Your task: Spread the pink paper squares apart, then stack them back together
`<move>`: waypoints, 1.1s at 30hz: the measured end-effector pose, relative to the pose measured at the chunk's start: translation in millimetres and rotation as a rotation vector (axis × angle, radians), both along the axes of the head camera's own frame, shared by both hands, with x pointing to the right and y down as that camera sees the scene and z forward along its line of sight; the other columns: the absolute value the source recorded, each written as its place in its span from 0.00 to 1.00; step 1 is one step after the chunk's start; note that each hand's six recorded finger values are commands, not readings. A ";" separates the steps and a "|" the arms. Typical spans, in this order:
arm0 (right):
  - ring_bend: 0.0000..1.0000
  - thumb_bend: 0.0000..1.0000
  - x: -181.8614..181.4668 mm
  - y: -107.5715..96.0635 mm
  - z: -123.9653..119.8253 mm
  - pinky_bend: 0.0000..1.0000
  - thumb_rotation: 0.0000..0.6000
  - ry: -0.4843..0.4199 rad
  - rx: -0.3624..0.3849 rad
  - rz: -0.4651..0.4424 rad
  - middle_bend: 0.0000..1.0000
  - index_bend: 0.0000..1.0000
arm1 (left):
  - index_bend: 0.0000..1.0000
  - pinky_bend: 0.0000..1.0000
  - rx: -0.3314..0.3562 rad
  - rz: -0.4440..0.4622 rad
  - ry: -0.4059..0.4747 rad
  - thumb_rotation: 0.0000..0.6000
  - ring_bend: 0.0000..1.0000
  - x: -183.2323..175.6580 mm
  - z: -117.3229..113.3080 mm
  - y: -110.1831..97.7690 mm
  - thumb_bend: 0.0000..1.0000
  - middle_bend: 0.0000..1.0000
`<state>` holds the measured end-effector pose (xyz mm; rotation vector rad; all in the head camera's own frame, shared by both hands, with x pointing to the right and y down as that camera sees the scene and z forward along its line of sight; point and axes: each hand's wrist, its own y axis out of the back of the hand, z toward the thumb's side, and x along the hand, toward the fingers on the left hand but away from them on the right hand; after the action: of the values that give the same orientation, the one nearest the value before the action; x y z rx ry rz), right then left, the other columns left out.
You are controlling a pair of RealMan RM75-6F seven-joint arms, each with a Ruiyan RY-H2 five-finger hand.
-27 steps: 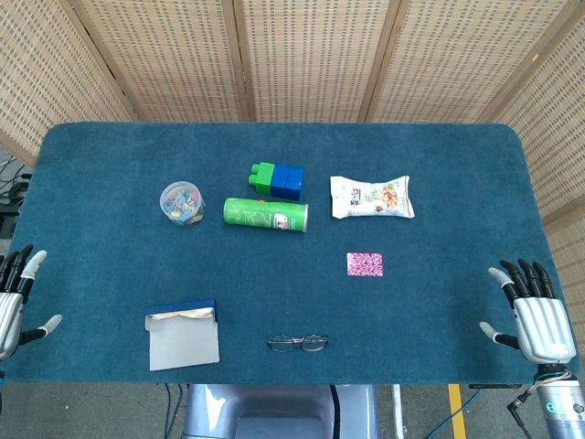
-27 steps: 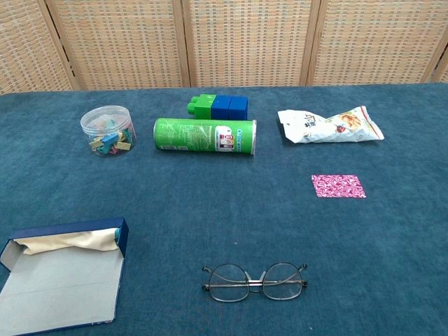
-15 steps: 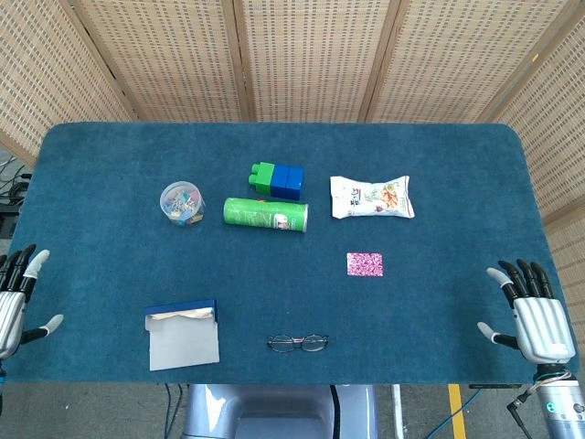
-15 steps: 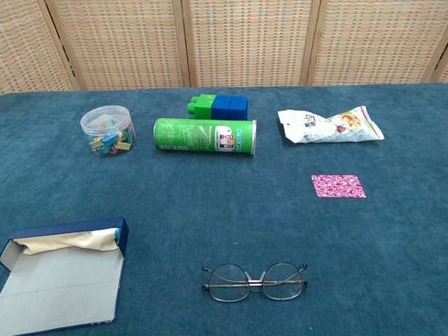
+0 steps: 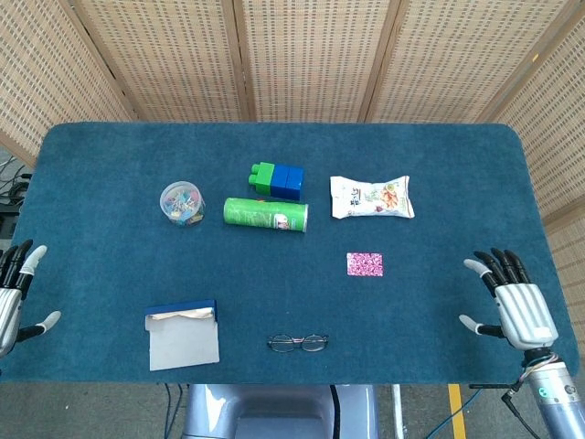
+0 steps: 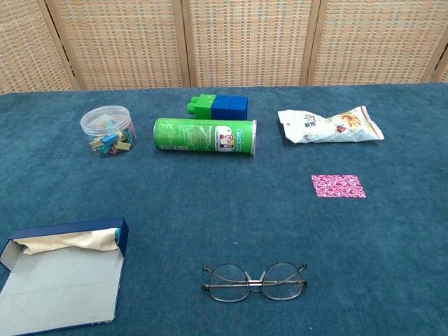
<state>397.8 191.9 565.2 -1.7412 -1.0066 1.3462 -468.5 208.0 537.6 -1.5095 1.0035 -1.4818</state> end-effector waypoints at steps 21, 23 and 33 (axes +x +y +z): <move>0.00 0.67 -96.0 -81.9 59.8 0.00 1.00 -0.150 -0.248 -0.296 0.18 0.23 | 0.04 0.00 0.013 0.020 -0.012 1.00 0.00 8.1 -7.5 -19.4 0.13 0.00; 0.00 0.67 -102.9 -86.0 69.2 0.00 1.00 -0.131 -0.279 -0.326 0.18 0.23 | 0.04 0.00 0.012 0.022 -0.013 1.00 0.00 8.7 -7.2 -20.1 0.13 0.00; 0.00 0.67 -124.2 -91.6 110.5 0.00 1.00 -0.023 -0.367 -0.438 0.19 0.23 | 0.04 0.00 0.003 0.013 -0.018 1.00 0.00 5.3 -4.1 -20.0 0.13 0.00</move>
<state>273.6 100.3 675.8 -2.0965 -0.3605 1.2739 -463.2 188.0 533.5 -1.4954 0.9829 -1.4816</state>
